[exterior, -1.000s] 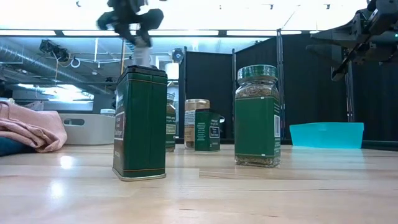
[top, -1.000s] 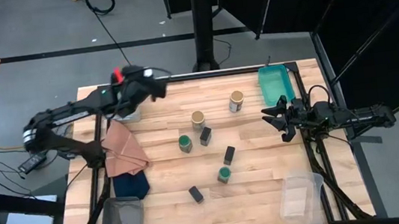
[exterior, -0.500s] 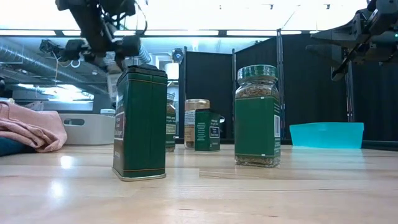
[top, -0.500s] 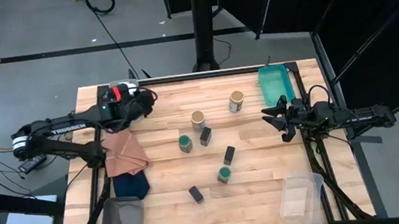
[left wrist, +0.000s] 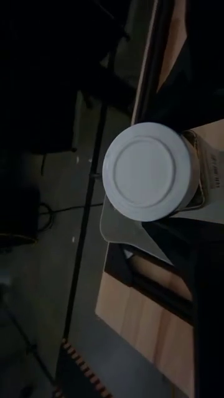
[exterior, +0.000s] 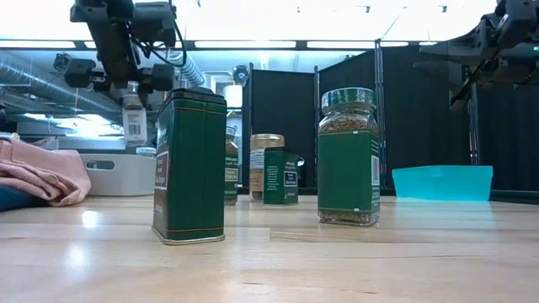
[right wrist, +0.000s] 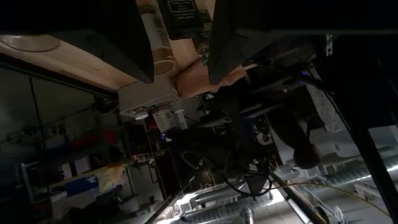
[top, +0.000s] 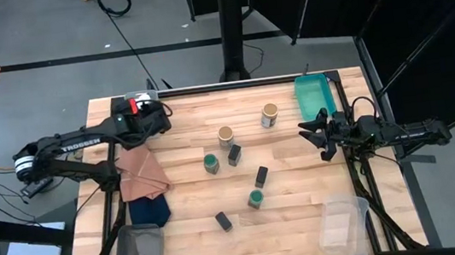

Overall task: Sort spices by type
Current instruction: Put the white spice bottle into the grey bin

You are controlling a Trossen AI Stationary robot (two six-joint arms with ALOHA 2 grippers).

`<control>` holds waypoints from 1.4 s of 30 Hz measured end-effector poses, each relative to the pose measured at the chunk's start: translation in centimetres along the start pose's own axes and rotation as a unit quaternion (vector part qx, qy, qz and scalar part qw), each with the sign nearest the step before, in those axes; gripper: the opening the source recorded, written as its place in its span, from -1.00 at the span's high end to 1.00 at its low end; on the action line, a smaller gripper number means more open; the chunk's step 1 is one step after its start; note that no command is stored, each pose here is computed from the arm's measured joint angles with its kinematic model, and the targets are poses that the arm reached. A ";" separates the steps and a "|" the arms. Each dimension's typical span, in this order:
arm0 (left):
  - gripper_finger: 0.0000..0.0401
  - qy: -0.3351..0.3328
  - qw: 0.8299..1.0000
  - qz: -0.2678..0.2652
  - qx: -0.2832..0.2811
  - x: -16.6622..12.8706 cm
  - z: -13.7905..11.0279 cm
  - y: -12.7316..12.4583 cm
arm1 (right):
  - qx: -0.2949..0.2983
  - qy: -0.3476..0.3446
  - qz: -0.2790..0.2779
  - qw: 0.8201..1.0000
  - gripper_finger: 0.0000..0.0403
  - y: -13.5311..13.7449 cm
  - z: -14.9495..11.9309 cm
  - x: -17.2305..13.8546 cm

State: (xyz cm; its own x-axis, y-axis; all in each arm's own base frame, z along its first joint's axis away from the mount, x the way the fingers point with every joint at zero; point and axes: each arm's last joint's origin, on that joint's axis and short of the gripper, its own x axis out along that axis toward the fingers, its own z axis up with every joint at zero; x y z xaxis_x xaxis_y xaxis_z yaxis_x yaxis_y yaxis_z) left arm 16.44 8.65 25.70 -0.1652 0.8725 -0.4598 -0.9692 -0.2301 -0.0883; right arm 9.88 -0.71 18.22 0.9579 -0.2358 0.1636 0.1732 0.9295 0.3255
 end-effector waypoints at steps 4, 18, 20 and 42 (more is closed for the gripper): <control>0.06 0.003 1.000 0.015 0.027 0.7 -1.0 -0.9 | 0.000 0.000 0.000 1.000 0.21 0.0 0.0 0.0; 0.06 0.022 0.997 0.058 0.047 3.0 -4.3 -1.5 | 0.007 0.010 -0.003 1.000 0.21 -0.1 -0.2 0.0; 0.06 0.033 0.997 0.062 0.036 3.3 -5.0 -0.9 | 0.009 0.011 -0.003 1.000 0.21 -0.1 -0.2 0.0; -0.18 0.072 0.996 0.034 0.034 5.1 -7.1 -0.6 | 0.008 0.018 -0.006 1.000 0.21 -0.1 -0.4 0.0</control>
State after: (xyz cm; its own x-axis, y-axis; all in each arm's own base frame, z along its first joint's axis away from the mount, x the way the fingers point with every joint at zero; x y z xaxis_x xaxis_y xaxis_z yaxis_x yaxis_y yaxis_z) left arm 17.46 10.15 17.17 -0.2077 0.7838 -0.5853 -0.9675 -0.2530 0.0046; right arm 9.95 -0.71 17.86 0.9636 -0.2358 0.1263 0.1806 0.9218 0.3430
